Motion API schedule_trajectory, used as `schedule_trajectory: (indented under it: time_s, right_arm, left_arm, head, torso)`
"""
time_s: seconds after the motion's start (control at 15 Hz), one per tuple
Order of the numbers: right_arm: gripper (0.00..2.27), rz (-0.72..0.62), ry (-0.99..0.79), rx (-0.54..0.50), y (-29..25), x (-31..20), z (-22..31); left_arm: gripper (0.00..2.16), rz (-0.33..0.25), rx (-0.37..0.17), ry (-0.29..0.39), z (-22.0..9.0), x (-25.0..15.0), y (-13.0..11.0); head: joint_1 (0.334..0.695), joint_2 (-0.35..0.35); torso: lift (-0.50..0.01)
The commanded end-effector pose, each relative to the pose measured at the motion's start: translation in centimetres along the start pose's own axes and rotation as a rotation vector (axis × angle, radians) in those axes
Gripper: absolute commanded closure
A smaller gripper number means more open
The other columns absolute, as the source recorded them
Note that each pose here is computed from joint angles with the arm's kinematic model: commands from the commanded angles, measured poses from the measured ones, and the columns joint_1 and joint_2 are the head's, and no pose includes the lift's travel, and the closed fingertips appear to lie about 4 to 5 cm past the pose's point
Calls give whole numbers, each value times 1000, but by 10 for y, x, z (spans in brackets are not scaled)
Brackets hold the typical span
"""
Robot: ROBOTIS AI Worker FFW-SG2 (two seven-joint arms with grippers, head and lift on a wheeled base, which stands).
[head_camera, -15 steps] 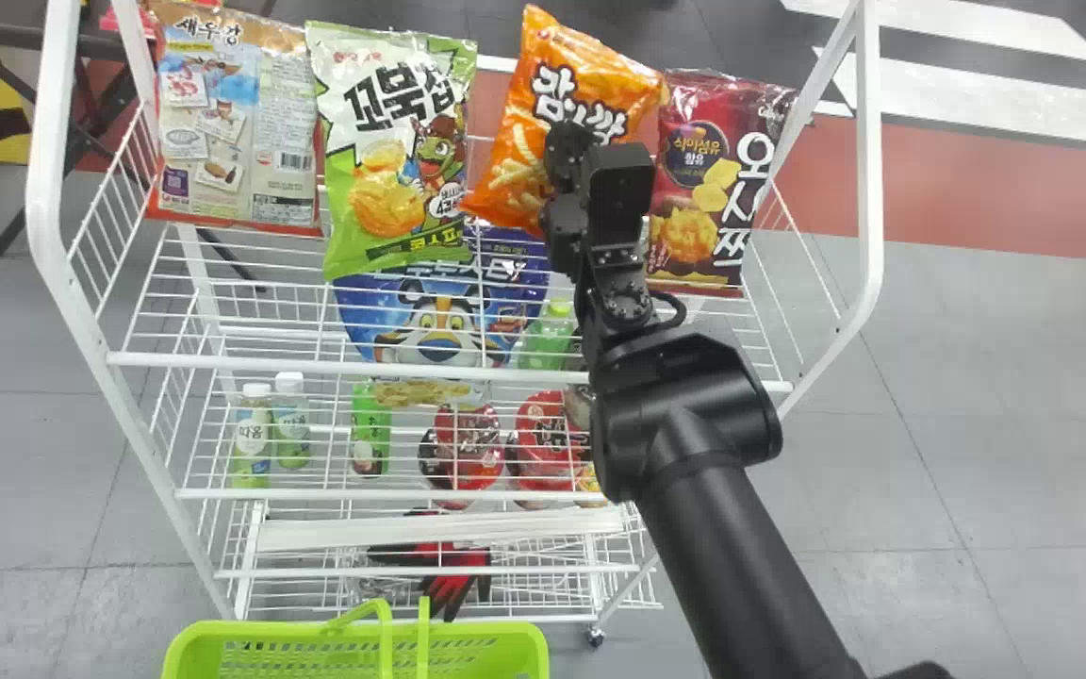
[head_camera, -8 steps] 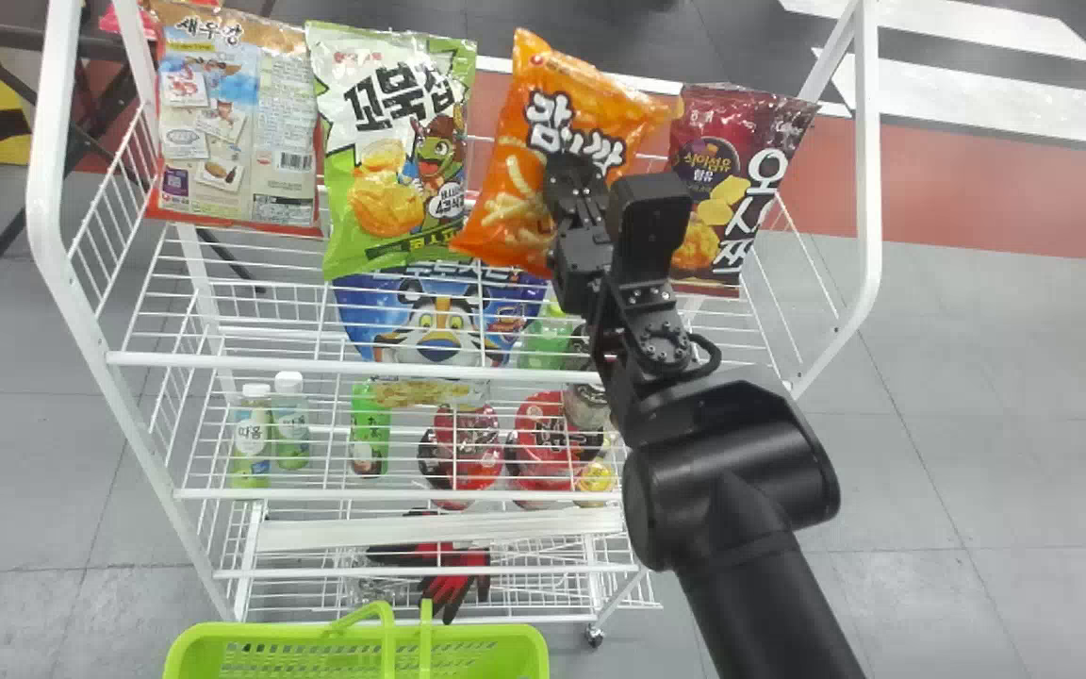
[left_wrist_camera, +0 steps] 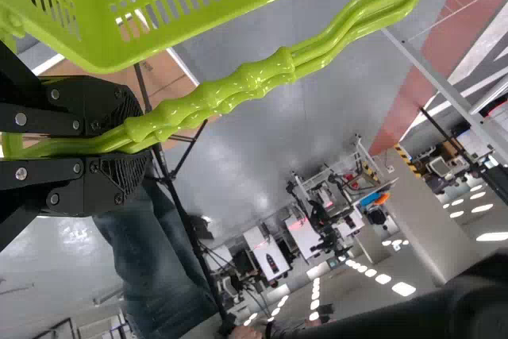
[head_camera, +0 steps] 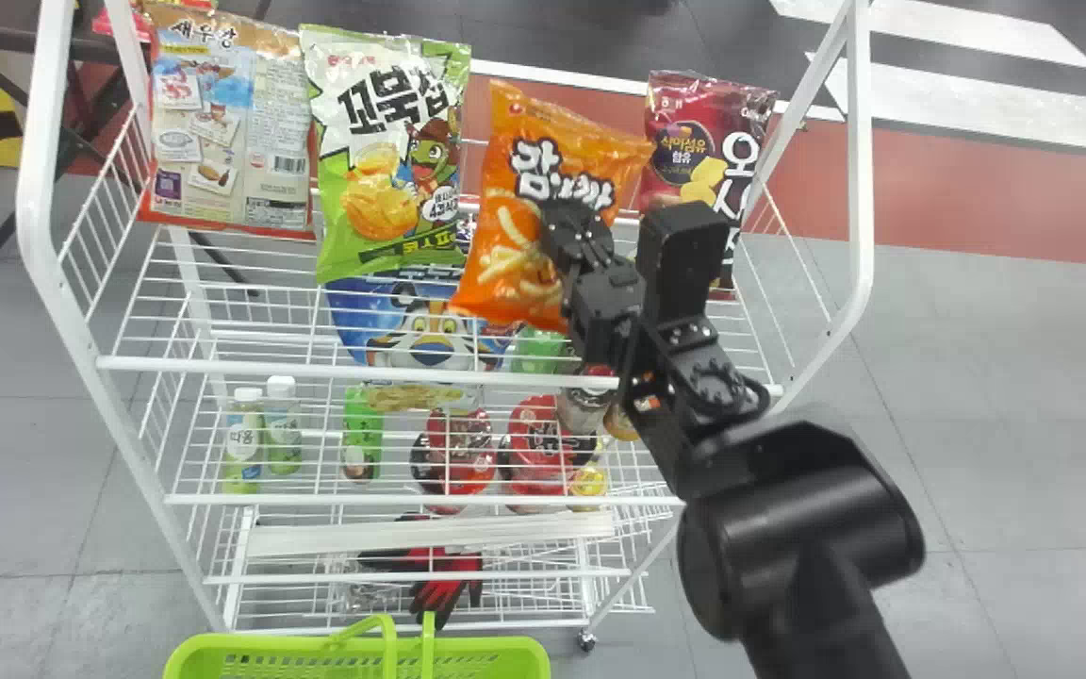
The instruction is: Hold basket handle with left hand then pick Gamjakkang with right hand and place into basket
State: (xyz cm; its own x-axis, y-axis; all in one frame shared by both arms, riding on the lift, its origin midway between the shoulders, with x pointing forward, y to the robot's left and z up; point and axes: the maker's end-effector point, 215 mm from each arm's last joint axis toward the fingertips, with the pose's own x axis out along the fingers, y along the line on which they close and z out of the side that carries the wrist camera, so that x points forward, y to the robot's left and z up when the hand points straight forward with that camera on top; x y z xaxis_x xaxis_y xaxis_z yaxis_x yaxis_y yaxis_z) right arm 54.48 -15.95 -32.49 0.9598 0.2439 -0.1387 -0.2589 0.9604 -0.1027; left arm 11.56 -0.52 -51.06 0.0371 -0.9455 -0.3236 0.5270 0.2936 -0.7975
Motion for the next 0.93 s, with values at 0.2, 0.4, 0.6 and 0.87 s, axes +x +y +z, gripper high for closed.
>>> schedule_trajectory:
  time_s: [0.2,0.4,0.6,0.87]
  right_arm:
    - [2240,123,115,93,20,-87,-14]
    - [2240,199,167,138,43,-136,-20]
    - [2240,259,285,204,55,-175,-47]
    - [2240,323,522,234,73,-226,-111]
  left_arm:
    - [2148,4,8,15,-2,5,-1]
    - [2148,7,6,14,-2,5,-1]
    - [2148,6,7,13,-2,5,-1]
    - [2148,9,7,9,-3,4,1]
  head:
    - [695,-322]
    - [695,-350]
    - [695,-350]
    - [695,-350]
  torso:
    - [-19]
    - [-19]
    - [-19]
    - [-19]
